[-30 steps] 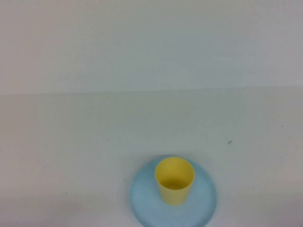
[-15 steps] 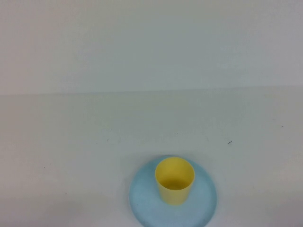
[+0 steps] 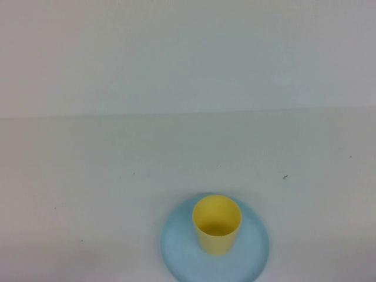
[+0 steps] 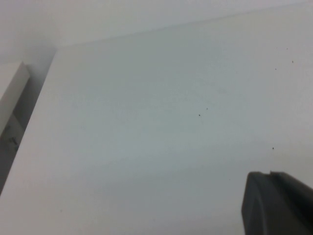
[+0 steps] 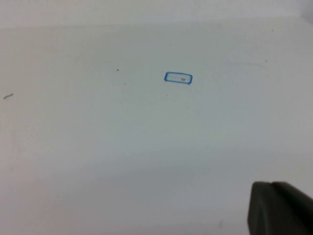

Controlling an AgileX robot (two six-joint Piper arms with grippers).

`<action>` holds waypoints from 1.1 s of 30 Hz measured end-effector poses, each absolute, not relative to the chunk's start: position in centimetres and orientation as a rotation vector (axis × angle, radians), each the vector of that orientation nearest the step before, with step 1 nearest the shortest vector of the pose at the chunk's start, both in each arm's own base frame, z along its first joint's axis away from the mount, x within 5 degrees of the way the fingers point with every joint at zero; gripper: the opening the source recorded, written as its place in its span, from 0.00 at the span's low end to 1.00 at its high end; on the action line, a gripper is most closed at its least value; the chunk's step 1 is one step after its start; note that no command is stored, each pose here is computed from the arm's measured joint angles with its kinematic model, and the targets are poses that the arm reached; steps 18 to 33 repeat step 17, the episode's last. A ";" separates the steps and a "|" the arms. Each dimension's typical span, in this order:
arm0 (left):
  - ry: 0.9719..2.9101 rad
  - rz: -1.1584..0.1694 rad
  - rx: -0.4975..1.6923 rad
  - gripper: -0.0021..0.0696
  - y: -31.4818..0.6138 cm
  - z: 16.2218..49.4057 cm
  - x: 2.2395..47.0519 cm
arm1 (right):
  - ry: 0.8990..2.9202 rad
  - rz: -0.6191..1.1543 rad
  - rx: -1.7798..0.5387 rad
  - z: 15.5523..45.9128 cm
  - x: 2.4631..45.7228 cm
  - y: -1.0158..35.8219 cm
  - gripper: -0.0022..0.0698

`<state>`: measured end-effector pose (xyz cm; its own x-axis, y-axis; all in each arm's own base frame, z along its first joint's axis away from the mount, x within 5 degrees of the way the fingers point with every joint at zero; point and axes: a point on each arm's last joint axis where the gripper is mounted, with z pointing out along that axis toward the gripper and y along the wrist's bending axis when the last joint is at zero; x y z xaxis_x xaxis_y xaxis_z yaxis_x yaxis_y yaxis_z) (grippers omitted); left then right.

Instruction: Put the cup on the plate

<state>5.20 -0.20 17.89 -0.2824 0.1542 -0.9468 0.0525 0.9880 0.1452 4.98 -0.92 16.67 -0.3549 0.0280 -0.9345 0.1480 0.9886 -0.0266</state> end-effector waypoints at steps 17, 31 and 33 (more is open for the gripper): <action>1.857 0.099 0.150 0.03 -0.2 17.9 5.2 | 1.931 -0.131 0.134 16.7 5.0 -1.0 0.03; 1.857 0.099 0.150 0.03 -0.2 17.9 5.2 | 1.931 -0.131 0.134 16.7 5.0 -1.0 0.03; 1.857 0.099 0.150 0.03 -0.2 17.9 5.2 | 1.931 -0.131 0.134 16.7 5.0 -1.0 0.03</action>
